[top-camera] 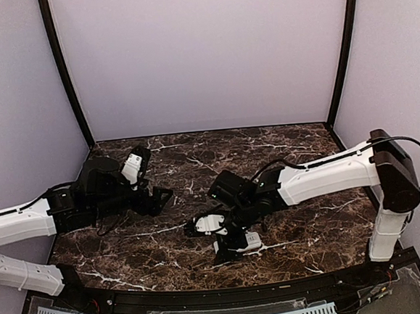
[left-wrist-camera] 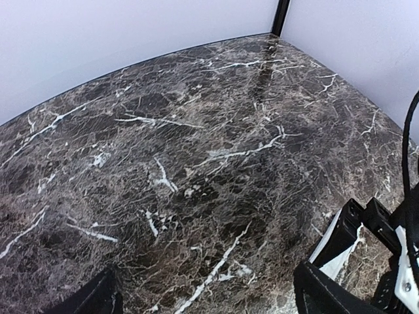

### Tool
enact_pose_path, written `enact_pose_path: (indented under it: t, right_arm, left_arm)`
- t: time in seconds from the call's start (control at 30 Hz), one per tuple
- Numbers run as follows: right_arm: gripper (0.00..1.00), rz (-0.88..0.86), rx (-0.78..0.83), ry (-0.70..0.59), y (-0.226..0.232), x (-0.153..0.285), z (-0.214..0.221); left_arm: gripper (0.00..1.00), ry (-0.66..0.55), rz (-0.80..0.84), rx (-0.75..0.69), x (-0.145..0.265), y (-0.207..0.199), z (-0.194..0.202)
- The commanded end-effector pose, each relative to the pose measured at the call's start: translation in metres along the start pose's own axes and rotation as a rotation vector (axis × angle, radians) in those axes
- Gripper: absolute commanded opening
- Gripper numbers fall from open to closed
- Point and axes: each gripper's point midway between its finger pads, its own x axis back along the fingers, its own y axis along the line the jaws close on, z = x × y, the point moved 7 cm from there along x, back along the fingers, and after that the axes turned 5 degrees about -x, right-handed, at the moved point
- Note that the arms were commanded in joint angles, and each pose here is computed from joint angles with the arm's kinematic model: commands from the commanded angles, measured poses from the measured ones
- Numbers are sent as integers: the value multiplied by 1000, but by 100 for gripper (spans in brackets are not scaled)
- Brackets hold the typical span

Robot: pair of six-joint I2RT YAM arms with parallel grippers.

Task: Load the batteries into the remote control
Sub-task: Pick up the remote control from the center of the board.

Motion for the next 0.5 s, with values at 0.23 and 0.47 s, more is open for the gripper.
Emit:
enact_pose_path:
  t: [0.23, 0.47]
  right_arm:
    - [97, 37, -12, 215, -17, -35, 25]
    - [80, 27, -72, 365, -20, -47, 46]
  left_arm:
    - [89, 48, -63, 33, 2, 9, 11]
    - [88, 45, -35, 24, 1, 6, 10]
